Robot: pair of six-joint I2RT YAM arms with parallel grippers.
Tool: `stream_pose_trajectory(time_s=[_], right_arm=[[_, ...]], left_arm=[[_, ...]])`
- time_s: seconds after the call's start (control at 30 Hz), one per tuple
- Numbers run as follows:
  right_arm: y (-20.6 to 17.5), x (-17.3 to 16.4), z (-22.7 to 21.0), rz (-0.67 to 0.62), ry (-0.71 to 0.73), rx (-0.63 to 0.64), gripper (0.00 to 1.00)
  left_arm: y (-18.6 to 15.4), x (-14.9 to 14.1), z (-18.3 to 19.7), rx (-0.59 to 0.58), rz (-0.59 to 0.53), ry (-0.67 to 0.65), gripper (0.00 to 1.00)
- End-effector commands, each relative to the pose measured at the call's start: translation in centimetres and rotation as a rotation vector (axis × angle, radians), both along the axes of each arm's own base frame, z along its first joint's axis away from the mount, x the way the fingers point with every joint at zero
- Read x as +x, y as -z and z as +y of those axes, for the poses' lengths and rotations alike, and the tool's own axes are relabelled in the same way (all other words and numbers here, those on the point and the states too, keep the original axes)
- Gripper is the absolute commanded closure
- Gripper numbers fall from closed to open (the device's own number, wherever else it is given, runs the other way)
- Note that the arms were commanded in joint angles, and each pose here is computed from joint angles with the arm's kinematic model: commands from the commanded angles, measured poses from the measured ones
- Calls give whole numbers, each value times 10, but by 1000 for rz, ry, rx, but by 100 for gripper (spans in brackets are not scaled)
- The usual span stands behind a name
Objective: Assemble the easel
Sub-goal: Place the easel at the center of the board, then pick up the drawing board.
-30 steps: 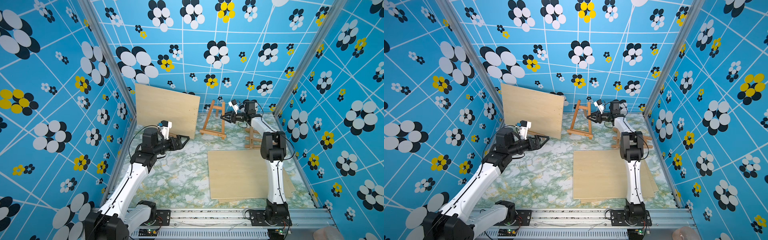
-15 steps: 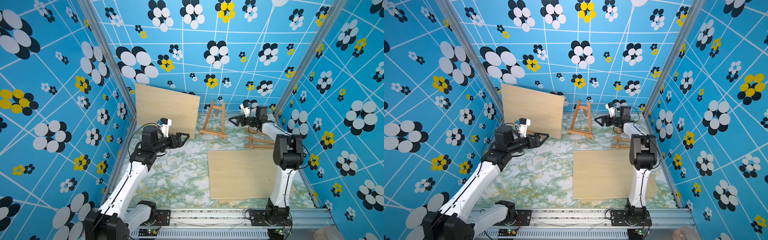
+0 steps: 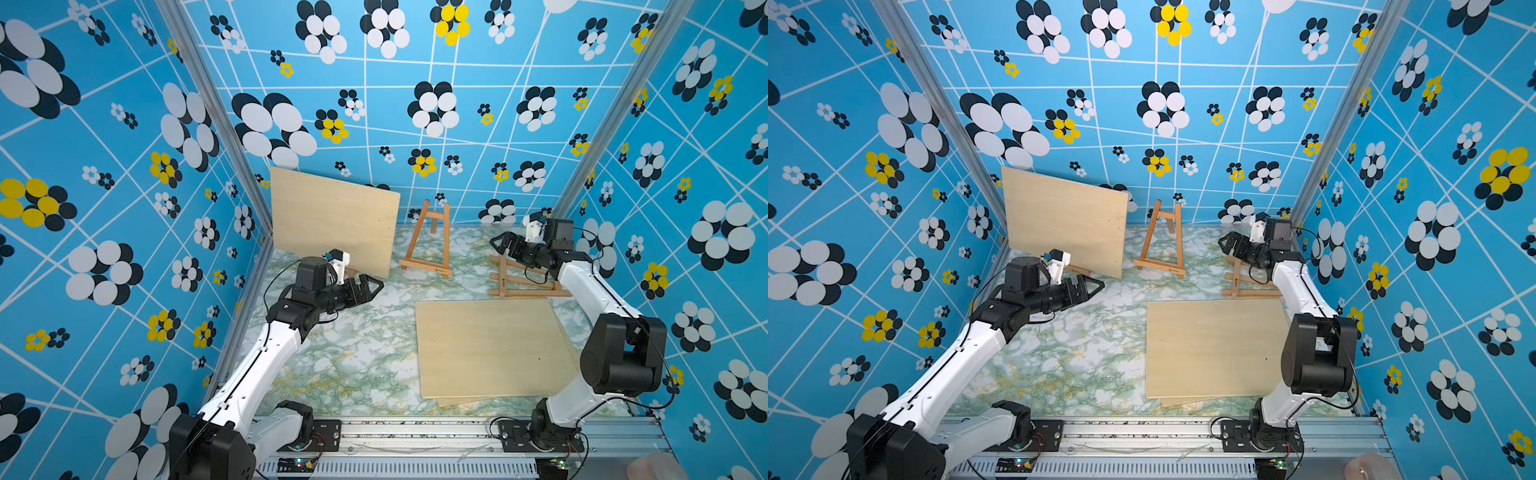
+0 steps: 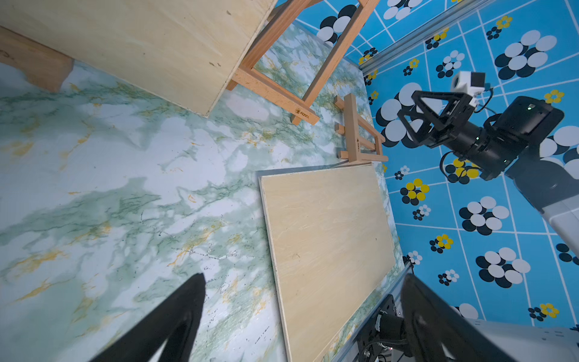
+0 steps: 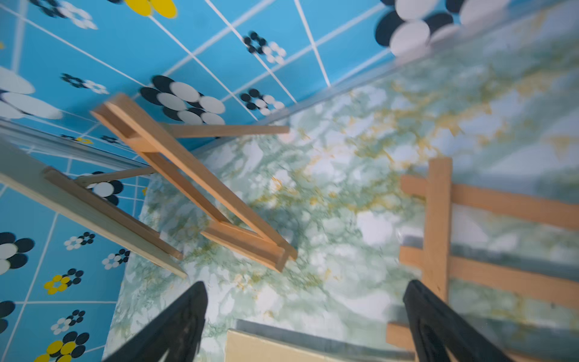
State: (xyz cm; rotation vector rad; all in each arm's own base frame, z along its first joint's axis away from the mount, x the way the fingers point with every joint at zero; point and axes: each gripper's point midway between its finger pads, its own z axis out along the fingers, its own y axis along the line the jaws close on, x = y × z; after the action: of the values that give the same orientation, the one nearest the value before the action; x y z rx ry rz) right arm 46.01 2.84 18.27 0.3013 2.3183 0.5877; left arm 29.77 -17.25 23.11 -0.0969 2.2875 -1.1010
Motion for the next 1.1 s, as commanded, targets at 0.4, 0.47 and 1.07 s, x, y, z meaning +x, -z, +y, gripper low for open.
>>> stream_pose_trajectory(time_s=[0.4,0.47,1.07], right_arm=[[55,-148,-67,433,346,-214,2],[60,-161,-75,469,354,-271,2],[120,-208,-146,715,515,-320,1]], left_arm=[[60,-29,-46,26,171,103,1],[73,-31,-59,33,207,132,1],[125,-51,-151,99,351,392,1]])
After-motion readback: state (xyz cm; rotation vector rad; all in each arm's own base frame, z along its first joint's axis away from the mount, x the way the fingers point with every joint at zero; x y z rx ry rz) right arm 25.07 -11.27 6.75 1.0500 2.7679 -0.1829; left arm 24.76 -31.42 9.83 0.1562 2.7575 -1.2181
